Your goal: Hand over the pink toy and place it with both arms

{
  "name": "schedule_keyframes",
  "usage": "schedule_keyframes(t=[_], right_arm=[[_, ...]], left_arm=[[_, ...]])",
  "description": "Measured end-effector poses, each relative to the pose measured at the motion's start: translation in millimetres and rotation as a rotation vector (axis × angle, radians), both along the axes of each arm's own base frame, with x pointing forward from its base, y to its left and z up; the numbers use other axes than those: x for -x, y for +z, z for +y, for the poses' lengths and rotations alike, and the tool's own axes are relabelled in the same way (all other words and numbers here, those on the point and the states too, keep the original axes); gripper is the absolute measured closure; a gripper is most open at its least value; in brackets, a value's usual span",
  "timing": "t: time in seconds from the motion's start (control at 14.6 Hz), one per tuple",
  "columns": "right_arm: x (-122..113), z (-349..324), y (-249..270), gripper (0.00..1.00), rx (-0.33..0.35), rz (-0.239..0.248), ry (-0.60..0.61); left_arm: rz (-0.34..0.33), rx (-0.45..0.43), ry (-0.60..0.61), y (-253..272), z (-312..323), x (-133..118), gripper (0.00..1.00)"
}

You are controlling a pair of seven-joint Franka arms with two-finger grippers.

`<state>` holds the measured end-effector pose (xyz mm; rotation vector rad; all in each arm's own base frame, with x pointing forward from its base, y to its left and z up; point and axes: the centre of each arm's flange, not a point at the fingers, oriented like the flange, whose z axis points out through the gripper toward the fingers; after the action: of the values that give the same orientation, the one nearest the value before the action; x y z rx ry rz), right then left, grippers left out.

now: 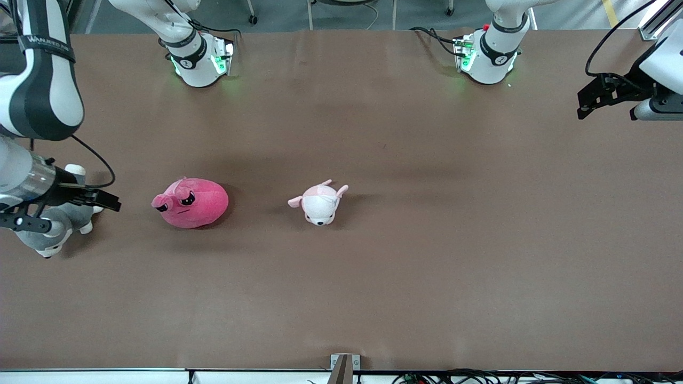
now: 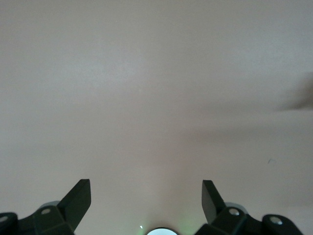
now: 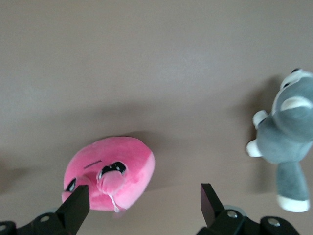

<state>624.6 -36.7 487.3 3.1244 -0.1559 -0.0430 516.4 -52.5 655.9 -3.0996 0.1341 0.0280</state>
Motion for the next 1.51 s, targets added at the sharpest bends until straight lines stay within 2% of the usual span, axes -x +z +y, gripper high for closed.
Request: schedule_keyframes(t=[0.27,0.96,1.03,1.24,1.37,1.51], right_arm=[[5,-6,35,0.0,-0.001,0.049,0.043],[3,-15,64,0.0,0.004,0.007,0.031],[4,-13,64,0.0,0.003,0.017,0.033],[12,-7,61,0.0,-0.006,0.091,0.041],[18,-5,65,0.0,-0.009,0.108,0.044],[31,3,77,0.0,-0.011,0.104,0.056]], left_arm=[[0.012,0.005,0.028,-6,18,-7,0.0],[0.042,0.017,0.05,-22,37,-19,0.0],[0.042,0.018,0.052,-22,38,-19,0.0],[0.04,0.02,0.054,-21,40,-19,0.0],[0.039,0.021,0.052,-21,39,-19,0.0],[0.039,0.022,0.053,-21,40,-19,0.0]])
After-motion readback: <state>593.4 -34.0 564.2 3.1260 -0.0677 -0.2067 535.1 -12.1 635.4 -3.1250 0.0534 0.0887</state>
